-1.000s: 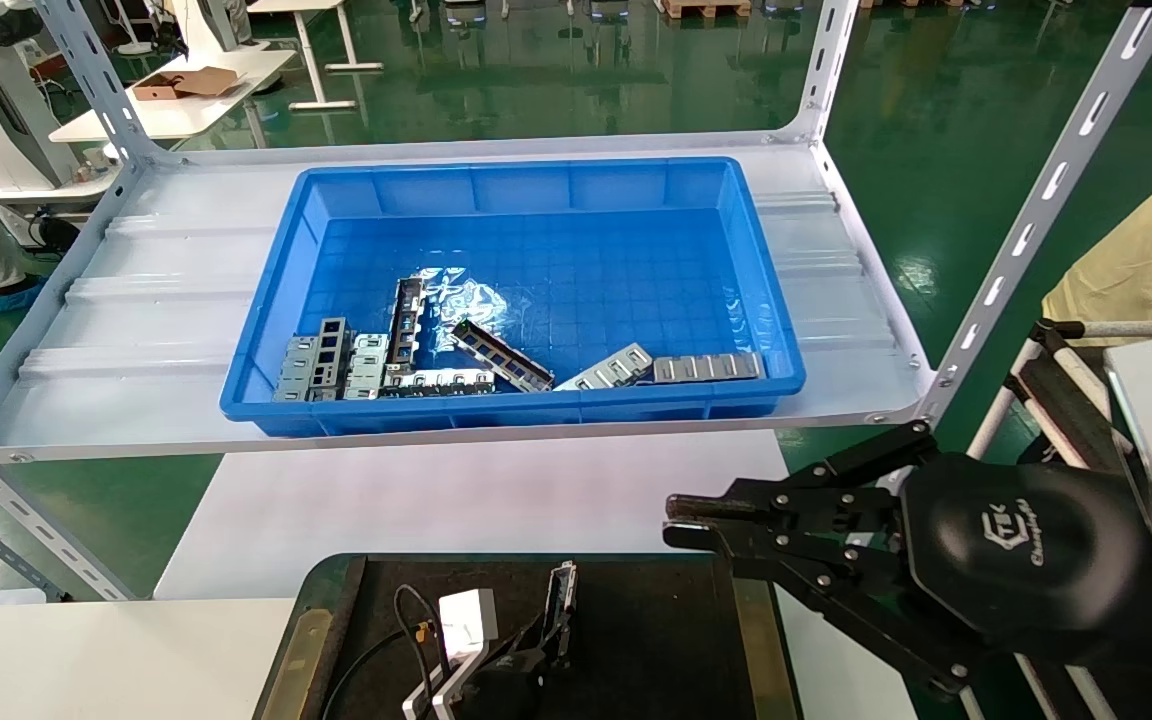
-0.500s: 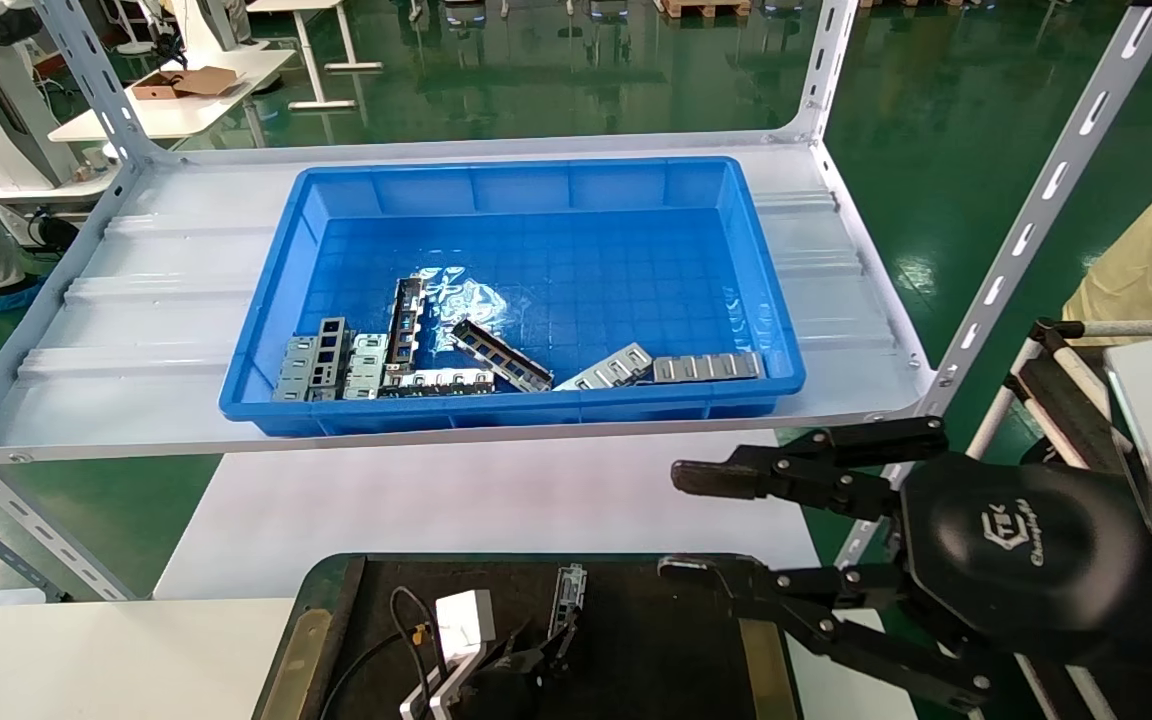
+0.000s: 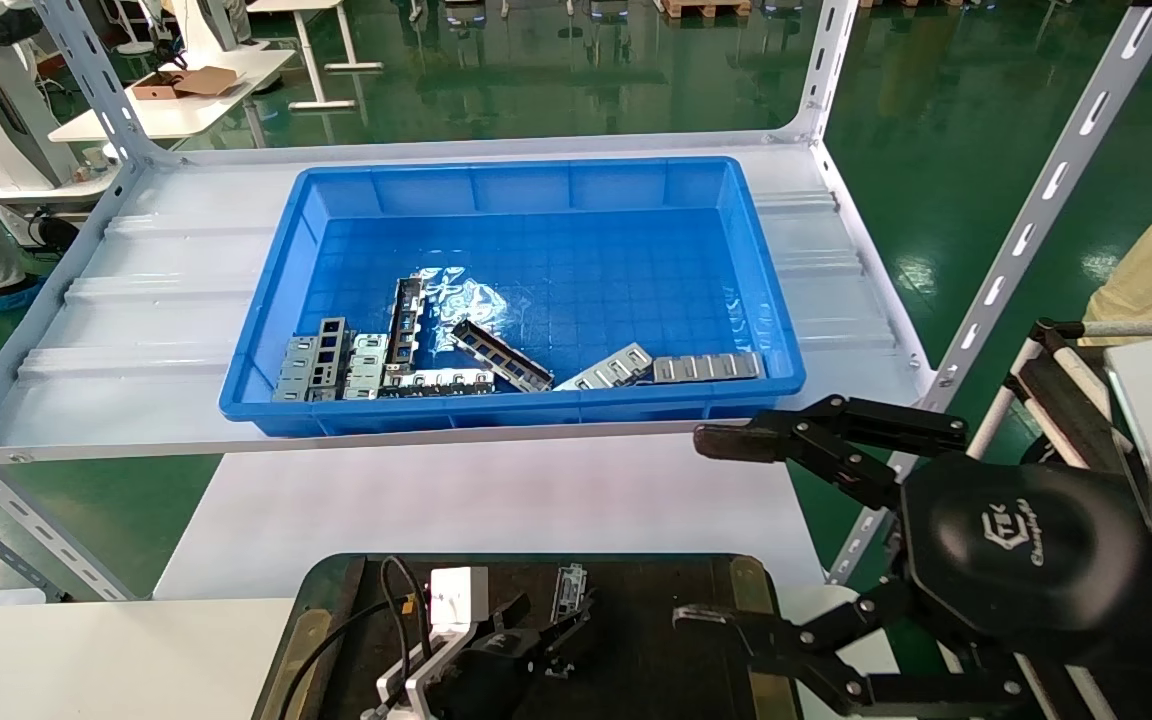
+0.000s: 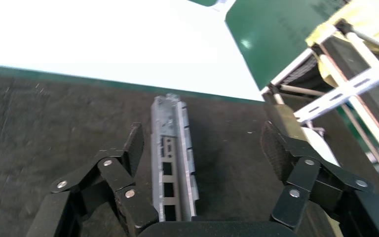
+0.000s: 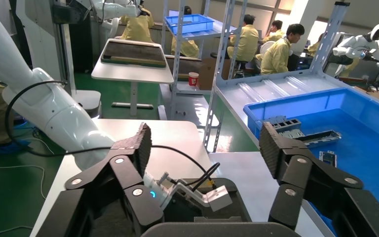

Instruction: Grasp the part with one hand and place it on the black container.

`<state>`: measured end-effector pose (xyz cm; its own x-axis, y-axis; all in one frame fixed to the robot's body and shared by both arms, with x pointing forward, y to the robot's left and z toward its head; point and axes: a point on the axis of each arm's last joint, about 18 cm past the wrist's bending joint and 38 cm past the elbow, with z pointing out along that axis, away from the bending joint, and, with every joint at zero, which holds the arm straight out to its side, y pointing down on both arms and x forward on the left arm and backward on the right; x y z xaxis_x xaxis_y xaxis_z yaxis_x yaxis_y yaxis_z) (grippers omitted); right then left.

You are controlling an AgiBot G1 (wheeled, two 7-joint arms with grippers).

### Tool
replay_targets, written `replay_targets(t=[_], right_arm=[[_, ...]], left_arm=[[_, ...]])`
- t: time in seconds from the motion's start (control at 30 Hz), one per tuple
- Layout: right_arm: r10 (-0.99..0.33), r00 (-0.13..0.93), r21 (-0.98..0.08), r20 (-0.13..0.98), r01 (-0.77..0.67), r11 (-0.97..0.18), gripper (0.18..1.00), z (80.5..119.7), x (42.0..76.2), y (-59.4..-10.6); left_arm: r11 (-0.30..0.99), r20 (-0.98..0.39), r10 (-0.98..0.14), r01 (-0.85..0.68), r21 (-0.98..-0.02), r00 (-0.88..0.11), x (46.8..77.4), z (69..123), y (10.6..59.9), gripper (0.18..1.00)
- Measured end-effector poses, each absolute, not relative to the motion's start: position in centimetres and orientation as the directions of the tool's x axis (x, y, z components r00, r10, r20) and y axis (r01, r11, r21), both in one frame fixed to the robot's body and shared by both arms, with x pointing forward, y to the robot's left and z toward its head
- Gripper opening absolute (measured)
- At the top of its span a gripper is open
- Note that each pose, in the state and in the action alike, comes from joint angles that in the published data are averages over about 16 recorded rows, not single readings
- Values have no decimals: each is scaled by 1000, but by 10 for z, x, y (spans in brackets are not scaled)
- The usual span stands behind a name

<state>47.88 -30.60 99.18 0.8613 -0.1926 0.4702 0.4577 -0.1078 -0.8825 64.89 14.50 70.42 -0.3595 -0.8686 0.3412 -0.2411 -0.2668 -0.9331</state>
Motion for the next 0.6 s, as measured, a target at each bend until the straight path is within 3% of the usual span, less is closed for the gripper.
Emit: replay_targets(t=[0.37,0.6], right_arm=[[-193,861,-883,470,458,-108,901,992,479,-306],[-193,861,-883,470,458,-108,970,992,479,-306]], left_arm=[[-166,248,-835,-204,-965,-492,626,725,167,943],[-115,199,-805,-182,-977,-559,613,737,184,988]])
